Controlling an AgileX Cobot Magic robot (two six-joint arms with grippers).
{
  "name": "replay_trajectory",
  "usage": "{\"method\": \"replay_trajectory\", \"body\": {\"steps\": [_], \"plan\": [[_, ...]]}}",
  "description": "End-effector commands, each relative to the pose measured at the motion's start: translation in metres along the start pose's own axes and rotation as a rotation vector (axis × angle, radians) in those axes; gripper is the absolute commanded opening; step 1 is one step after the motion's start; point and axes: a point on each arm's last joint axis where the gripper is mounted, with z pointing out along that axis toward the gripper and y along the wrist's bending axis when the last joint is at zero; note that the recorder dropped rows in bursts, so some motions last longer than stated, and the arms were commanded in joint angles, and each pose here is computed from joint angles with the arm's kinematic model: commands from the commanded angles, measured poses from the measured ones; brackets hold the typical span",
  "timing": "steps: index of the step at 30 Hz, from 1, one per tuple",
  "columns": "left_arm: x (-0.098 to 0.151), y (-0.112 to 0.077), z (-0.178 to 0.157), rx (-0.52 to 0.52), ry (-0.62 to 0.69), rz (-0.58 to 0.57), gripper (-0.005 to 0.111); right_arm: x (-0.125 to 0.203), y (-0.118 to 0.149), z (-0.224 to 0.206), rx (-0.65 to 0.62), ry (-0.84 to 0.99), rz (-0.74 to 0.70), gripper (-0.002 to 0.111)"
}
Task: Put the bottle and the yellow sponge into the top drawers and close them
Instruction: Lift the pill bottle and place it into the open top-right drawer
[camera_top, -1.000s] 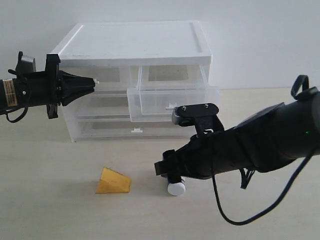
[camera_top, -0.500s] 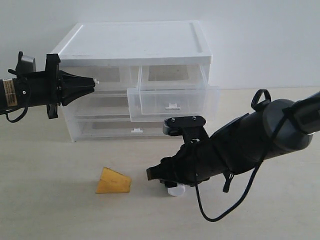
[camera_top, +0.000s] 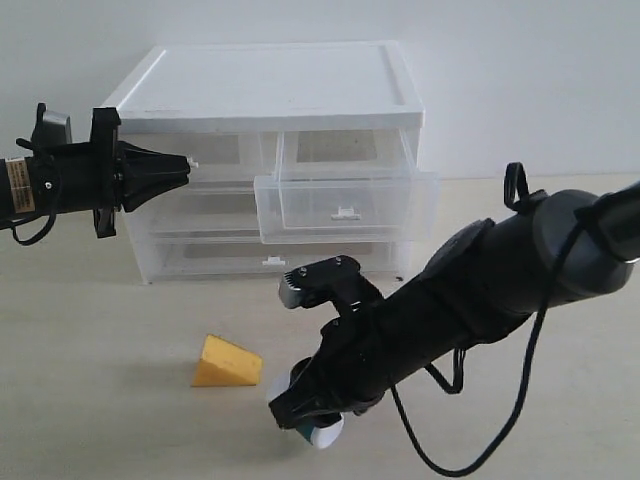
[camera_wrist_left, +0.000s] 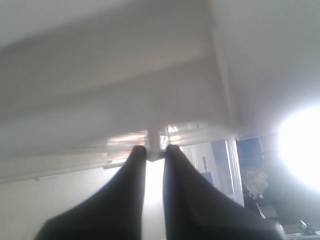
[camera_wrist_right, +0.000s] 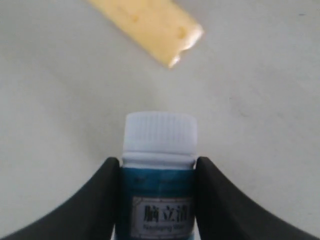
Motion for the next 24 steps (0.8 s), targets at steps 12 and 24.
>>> {"method": "replay_trajectory", "body": {"steps": [12, 24], "plan": [[-0.002, 0.007, 0.002, -0.09, -0.019, 0.02, 0.004, -0.033, 0.06, -0.157, 0.228, -0.211, -0.775, 0.0], [0.0, 0.006, 0.002, -0.075, 0.001, 0.026, 0.004, -0.097, 0.064, -0.195, 0.458, -0.265, -1.097, 0.0]]}}
